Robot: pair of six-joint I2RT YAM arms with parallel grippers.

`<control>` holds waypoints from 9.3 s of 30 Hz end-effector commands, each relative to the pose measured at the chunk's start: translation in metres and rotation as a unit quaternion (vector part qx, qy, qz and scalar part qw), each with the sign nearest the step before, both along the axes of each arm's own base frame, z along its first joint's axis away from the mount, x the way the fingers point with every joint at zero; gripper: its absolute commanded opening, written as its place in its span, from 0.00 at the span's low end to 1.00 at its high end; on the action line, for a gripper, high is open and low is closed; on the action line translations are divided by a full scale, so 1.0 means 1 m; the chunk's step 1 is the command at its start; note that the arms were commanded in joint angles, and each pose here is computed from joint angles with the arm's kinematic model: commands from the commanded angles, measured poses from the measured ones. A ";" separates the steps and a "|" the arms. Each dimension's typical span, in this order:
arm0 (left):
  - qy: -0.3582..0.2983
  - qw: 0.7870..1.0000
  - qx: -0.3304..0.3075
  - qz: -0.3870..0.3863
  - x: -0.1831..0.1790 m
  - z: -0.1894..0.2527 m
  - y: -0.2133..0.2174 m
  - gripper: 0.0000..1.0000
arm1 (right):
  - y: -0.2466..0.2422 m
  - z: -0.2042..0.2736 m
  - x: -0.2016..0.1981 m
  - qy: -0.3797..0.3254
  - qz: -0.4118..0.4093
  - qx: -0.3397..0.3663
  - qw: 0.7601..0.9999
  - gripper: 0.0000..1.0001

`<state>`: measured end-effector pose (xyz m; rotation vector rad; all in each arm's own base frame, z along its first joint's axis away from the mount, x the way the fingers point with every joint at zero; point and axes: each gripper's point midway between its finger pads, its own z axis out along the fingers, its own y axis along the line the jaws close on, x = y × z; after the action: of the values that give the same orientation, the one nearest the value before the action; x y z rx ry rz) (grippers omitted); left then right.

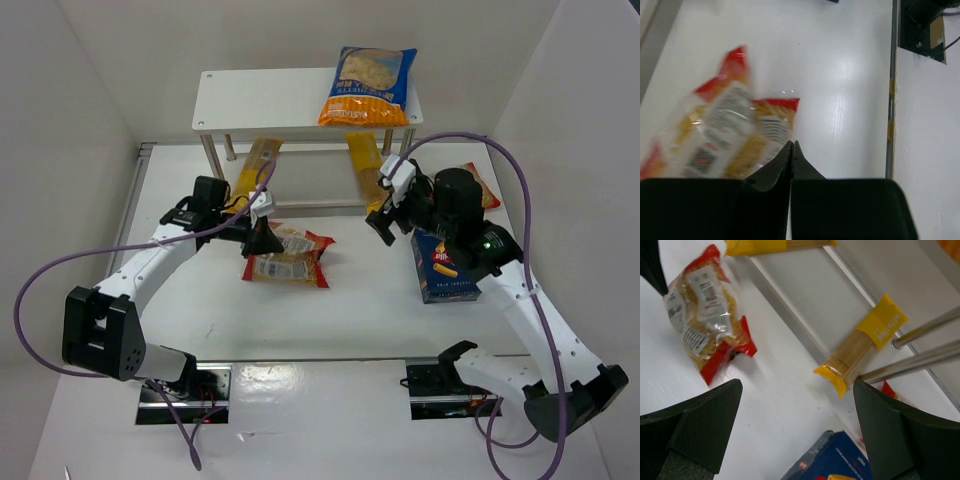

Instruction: Place and organize the pasta boxes and bags onto the shelf

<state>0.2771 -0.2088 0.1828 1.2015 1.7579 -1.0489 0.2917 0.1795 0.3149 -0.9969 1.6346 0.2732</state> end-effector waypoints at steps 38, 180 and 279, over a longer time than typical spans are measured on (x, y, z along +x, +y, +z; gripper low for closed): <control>-0.281 0.862 0.398 0.138 0.062 -0.124 0.021 1.00 | -0.046 -0.050 -0.009 0.007 -0.012 -0.020 1.000 1.00; -0.367 0.764 0.130 0.515 0.182 0.345 0.103 0.00 | -0.076 -0.107 -0.002 0.080 -0.034 -0.049 0.995 1.00; -0.084 0.770 0.116 0.622 -0.025 0.075 0.237 1.00 | -0.155 -0.077 -0.005 0.076 -0.330 0.056 0.939 1.00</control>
<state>0.2481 0.0148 0.2417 0.1155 2.0451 0.0278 0.2796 0.0444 0.2402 -0.4337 1.9677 0.0752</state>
